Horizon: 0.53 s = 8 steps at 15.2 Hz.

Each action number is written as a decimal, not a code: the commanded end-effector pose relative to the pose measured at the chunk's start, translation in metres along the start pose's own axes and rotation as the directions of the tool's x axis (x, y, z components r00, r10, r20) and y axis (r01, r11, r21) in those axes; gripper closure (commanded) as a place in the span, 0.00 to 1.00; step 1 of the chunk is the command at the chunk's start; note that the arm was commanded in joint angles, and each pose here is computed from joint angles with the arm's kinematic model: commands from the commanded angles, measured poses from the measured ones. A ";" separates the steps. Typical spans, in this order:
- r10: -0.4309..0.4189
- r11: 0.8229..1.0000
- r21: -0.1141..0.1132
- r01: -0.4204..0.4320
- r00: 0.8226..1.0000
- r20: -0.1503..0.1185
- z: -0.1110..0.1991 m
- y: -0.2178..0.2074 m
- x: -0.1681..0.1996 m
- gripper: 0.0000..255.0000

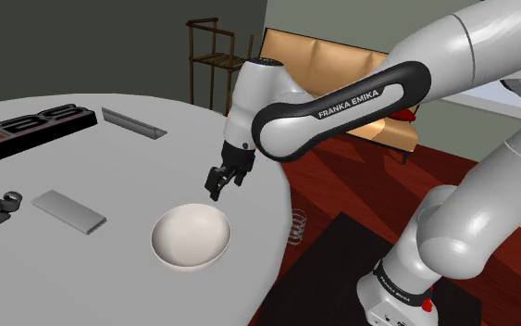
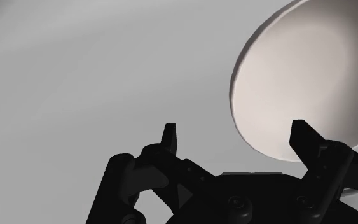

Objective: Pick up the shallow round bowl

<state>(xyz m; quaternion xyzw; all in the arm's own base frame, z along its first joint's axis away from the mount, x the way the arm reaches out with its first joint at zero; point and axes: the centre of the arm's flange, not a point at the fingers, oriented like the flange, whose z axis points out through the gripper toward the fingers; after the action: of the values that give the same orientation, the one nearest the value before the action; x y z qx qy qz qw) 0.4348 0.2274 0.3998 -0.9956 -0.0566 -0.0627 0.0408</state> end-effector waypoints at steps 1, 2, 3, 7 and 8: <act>0.000 1.000 0.000 0.000 1.000 0.009 0.020 -0.015 0.005 0.00; 0.000 1.000 0.000 0.000 1.000 0.009 0.026 -0.015 0.005 0.00; 0.000 1.000 0.000 0.000 1.000 0.009 0.031 -0.014 0.004 0.00; 0.000 1.000 0.000 0.000 1.000 0.009 0.052 -0.013 0.001 0.00; 0.000 1.000 0.000 0.000 1.000 0.009 0.057 -0.012 0.001 0.00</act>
<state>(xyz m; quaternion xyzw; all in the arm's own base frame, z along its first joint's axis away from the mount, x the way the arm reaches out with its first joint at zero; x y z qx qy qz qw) 0.4401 0.2443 0.3501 -0.9959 -0.0567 -0.0581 0.0401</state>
